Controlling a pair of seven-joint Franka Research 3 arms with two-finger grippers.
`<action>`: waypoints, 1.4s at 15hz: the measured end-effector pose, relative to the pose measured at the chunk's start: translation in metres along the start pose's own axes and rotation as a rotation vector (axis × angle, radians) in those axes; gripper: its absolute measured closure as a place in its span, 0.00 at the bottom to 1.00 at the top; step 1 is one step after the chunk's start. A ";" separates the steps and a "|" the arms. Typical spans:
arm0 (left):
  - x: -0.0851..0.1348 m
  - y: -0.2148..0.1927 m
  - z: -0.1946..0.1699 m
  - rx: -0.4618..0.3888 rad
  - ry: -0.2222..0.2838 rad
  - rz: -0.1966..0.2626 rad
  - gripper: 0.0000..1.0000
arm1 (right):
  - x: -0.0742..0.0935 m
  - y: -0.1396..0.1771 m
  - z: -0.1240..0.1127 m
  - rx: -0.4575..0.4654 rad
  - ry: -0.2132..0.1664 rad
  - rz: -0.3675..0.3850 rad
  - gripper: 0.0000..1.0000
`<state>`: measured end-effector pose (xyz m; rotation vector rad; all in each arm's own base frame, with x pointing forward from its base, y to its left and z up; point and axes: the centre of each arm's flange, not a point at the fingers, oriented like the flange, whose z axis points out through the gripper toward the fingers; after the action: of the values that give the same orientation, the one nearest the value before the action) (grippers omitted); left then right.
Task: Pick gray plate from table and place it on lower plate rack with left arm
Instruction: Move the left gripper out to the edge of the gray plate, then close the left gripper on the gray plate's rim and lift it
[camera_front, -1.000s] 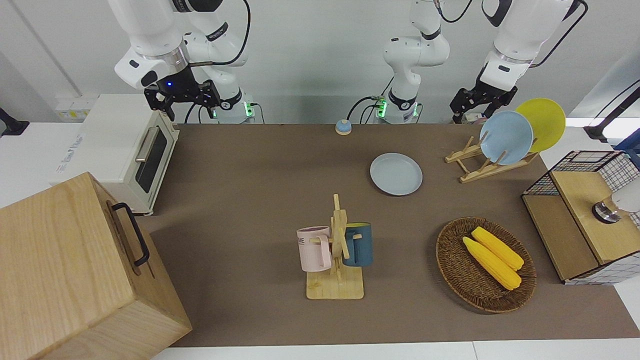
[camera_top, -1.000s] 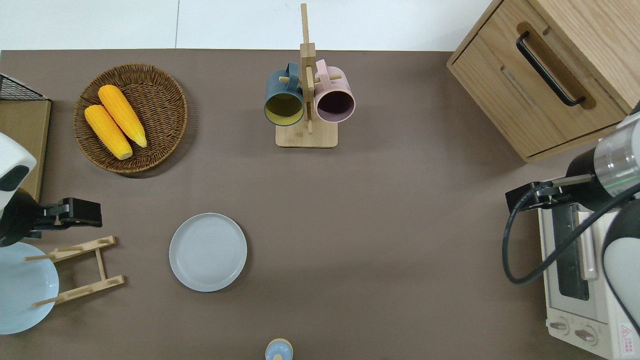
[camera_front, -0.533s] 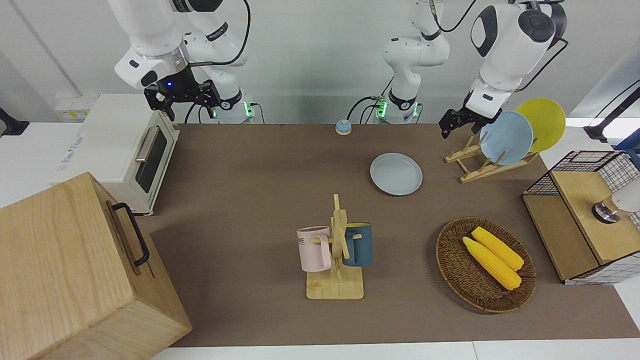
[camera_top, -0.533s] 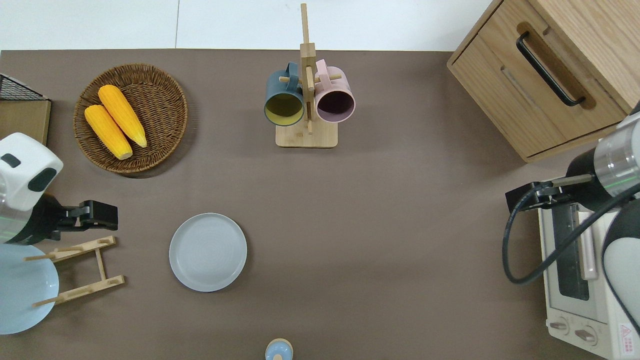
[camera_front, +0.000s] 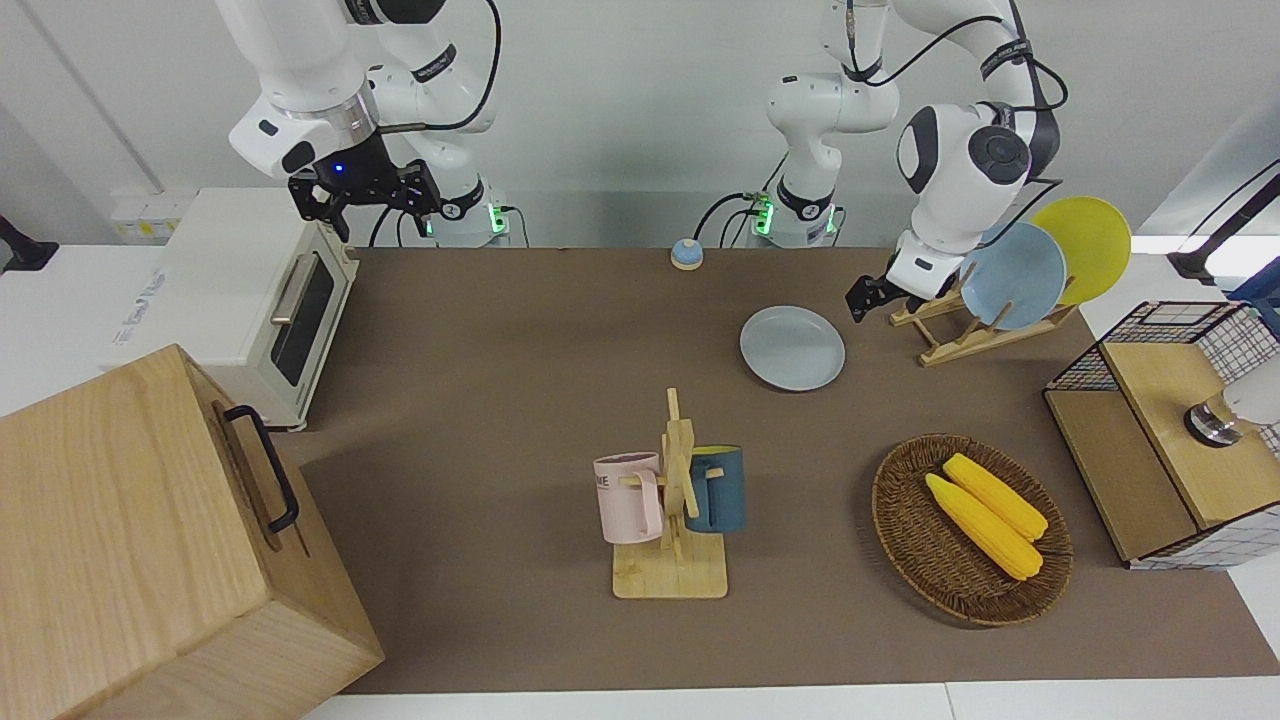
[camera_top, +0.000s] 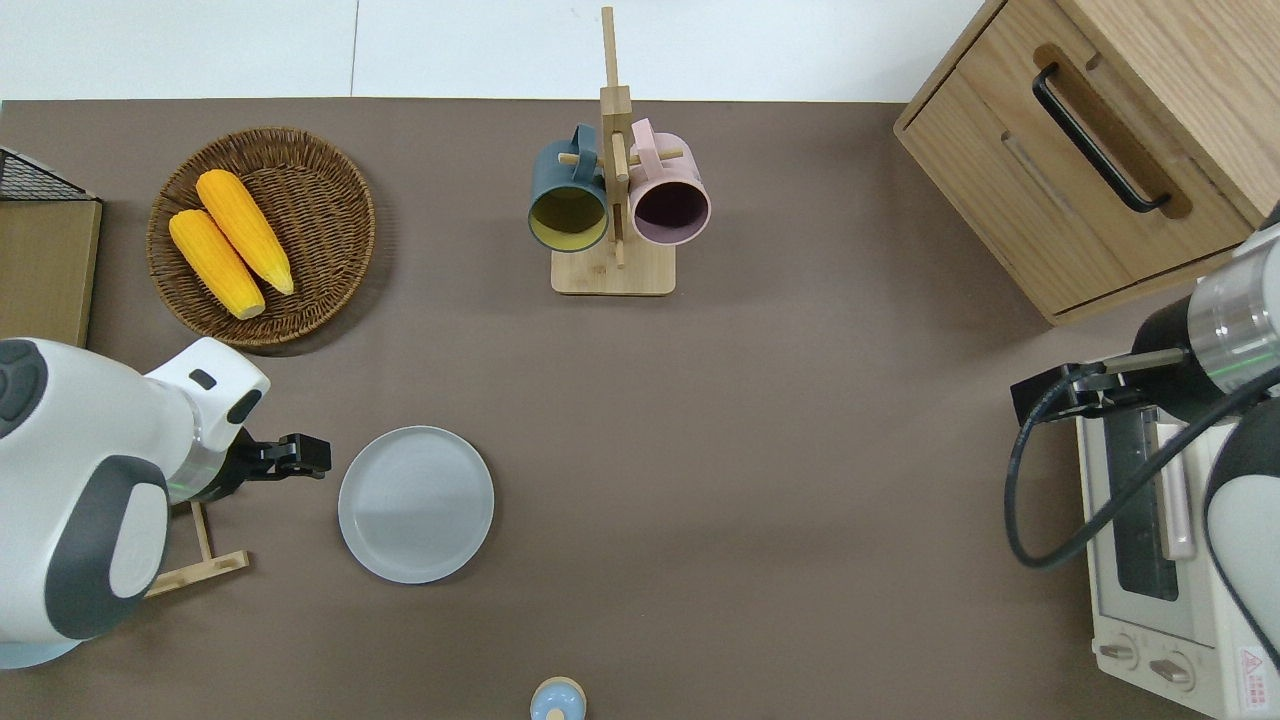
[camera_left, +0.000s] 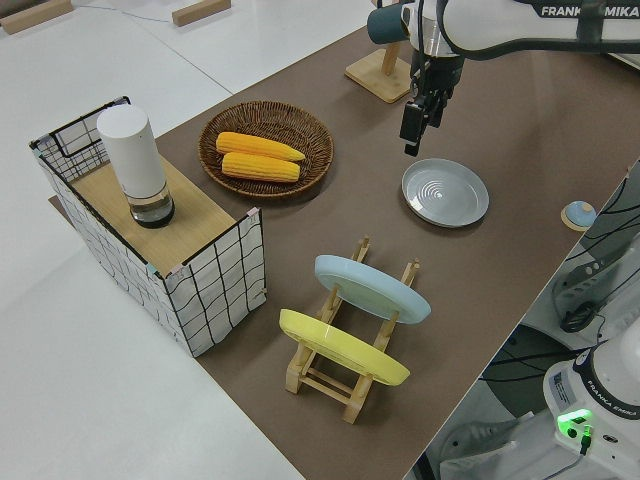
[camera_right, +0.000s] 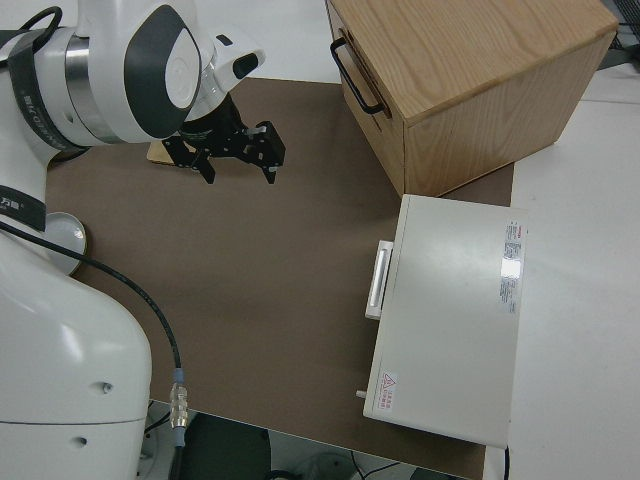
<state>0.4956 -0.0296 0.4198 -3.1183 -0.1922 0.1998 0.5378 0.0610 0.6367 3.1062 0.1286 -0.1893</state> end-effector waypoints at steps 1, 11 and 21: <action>-0.002 0.003 0.010 0.000 0.006 0.006 0.00 | 0.000 0.000 0.000 0.000 0.000 0.000 0.01; -0.003 0.012 0.085 0.022 -0.095 0.013 0.00 | 0.000 0.000 0.000 0.000 0.000 0.000 0.01; 0.004 0.015 0.132 0.036 -0.166 -0.042 0.19 | 0.000 0.000 0.000 0.000 0.000 0.000 0.01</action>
<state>0.4845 -0.0432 0.2884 -3.0580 -0.2523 0.4559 0.5378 0.0610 0.6367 3.1062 0.1286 -0.1893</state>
